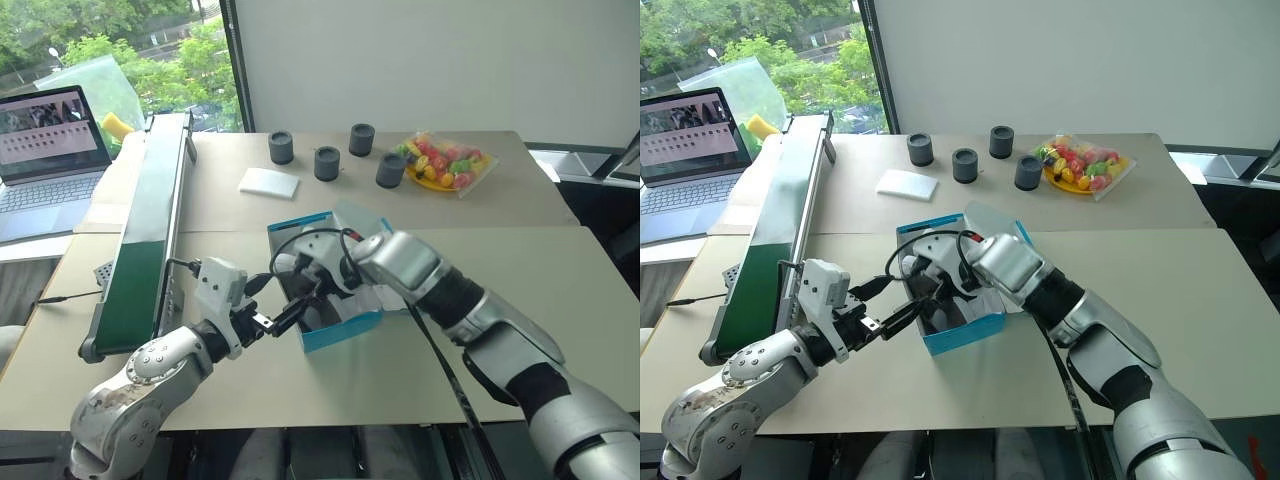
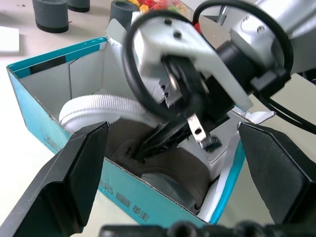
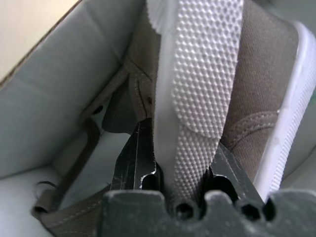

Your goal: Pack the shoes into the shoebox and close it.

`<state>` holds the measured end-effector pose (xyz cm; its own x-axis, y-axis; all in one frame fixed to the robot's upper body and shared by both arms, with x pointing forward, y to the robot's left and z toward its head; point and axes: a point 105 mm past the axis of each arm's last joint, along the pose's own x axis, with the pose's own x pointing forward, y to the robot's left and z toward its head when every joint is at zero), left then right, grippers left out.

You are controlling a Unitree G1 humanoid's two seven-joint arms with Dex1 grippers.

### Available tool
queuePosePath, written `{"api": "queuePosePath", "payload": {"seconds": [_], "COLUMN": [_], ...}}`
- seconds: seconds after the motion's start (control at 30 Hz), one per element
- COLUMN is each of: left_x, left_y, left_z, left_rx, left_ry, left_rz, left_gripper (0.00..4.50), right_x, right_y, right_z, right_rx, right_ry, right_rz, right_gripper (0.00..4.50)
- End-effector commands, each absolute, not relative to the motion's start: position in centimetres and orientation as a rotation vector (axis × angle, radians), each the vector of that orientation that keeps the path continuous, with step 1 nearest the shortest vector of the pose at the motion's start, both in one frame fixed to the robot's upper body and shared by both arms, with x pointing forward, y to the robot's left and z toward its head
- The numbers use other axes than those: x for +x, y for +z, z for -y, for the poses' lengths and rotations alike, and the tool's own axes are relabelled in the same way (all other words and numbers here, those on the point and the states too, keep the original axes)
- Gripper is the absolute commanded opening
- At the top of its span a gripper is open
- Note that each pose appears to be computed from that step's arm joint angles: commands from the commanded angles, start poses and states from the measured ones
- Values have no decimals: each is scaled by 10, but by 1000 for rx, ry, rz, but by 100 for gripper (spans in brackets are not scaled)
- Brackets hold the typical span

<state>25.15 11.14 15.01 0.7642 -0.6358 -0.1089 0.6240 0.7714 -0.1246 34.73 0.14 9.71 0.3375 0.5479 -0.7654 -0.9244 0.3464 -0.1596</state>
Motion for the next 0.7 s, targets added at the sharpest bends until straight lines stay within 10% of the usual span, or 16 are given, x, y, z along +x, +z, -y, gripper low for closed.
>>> {"api": "queuePosePath", "payload": {"seconds": [0.03, 0.63, 0.7], "left_x": [250, 252, 252], "left_y": [158, 160, 160], "left_z": [-109, -111, -112], "left_rx": [-78, -70, -73], "left_ry": [-696, -677, -674], "left_rz": [-112, -106, -106], "left_gripper": [448, 448, 450], "right_x": [338, 349, 353], "right_y": [72, 52, 55], "right_z": [10, 19, 18], "right_rx": [-549, -531, -475], "right_ry": [1045, 969, 936], "right_rz": [-882, -941, -947], "right_gripper": [51, 51, 164]}}
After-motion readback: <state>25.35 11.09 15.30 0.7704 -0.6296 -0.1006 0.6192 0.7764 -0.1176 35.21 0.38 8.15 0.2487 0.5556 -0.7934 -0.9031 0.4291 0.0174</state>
